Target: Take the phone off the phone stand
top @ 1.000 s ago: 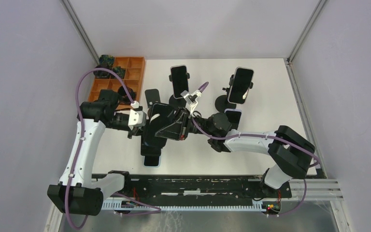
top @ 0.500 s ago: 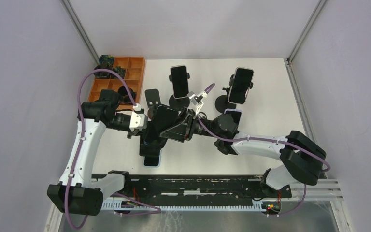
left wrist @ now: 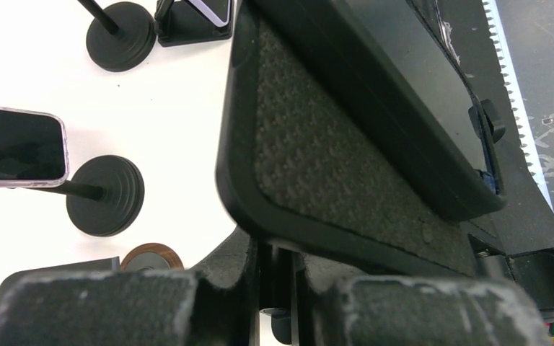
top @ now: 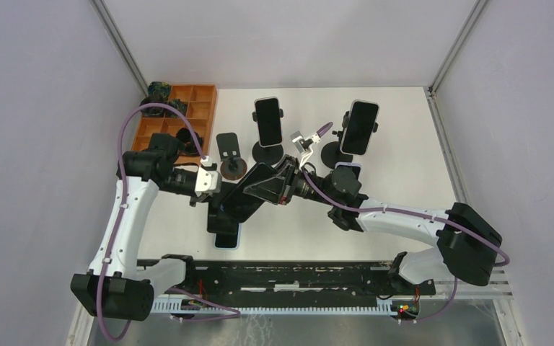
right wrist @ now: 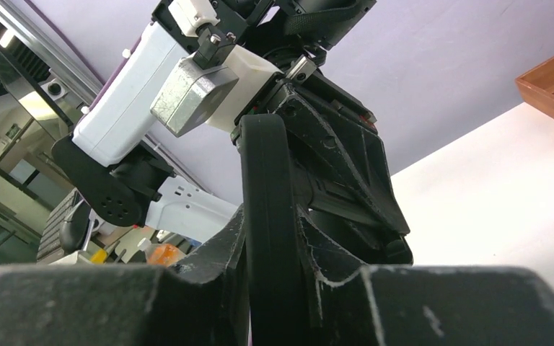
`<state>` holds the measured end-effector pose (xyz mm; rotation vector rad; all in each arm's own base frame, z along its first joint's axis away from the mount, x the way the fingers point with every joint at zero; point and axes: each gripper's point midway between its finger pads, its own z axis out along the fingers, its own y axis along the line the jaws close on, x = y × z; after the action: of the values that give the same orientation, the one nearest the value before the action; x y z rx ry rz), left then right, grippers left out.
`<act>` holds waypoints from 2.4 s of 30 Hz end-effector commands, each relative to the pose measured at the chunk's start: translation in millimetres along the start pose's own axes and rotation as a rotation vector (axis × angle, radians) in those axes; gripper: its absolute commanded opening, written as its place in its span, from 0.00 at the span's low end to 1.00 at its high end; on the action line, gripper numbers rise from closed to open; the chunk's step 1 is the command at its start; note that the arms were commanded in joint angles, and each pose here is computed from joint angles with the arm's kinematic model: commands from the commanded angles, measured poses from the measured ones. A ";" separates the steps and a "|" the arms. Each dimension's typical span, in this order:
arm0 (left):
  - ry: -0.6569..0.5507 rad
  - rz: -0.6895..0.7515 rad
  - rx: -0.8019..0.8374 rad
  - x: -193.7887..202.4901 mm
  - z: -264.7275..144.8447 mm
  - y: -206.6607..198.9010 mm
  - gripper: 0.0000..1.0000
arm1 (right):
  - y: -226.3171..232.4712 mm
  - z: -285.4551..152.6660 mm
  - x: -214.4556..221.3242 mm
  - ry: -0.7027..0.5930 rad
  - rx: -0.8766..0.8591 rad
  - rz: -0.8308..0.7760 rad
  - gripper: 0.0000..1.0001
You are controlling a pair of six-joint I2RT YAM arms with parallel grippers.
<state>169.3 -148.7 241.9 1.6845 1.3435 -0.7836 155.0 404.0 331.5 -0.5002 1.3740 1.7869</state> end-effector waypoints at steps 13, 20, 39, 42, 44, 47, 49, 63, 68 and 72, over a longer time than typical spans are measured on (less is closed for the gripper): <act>-0.001 0.015 -0.023 -1.8 -0.3 18.5 0.02 | 30.9 -32.2 -54.9 -0.118 0.003 -0.125 0.12; 0.040 0.015 -0.047 4.4 -2.9 27.6 0.02 | 12.2 -50.5 -35.9 -0.036 0.070 -0.105 0.02; -0.011 0.064 -0.092 -23.3 -11.2 33.3 0.02 | -134.3 -66.9 156.9 0.599 0.410 0.182 0.00; -0.015 0.063 -0.090 -23.5 -10.7 32.0 0.02 | -151.6 -57.7 165.6 0.631 0.436 0.189 0.03; -0.019 0.063 -0.090 -24.3 -10.7 32.1 0.02 | -162.9 -53.4 169.0 0.635 0.458 0.196 0.09; -0.022 0.064 -0.091 -25.3 -10.8 32.2 0.02 | -176.7 -50.7 171.8 0.623 0.488 0.209 0.25; -0.019 0.065 -0.092 -24.9 -11.0 32.2 0.02 | -184.2 -53.1 175.3 0.621 0.514 0.220 0.37; -0.030 0.074 -0.085 -24.9 -9.4 34.0 0.02 | -216.8 -98.3 148.9 0.606 0.838 0.029 0.98; -0.038 0.069 -0.079 -26.0 -8.9 32.2 0.02 | -199.5 -79.2 96.7 0.508 0.822 -0.123 0.98; -0.038 0.068 -0.074 -25.6 -8.6 31.0 0.02 | -191.0 -71.8 79.5 0.501 0.817 -0.162 0.98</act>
<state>197.7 -149.4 262.8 1.6706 1.3136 -0.6769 225.8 375.3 85.7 -0.5844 2.3050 0.9029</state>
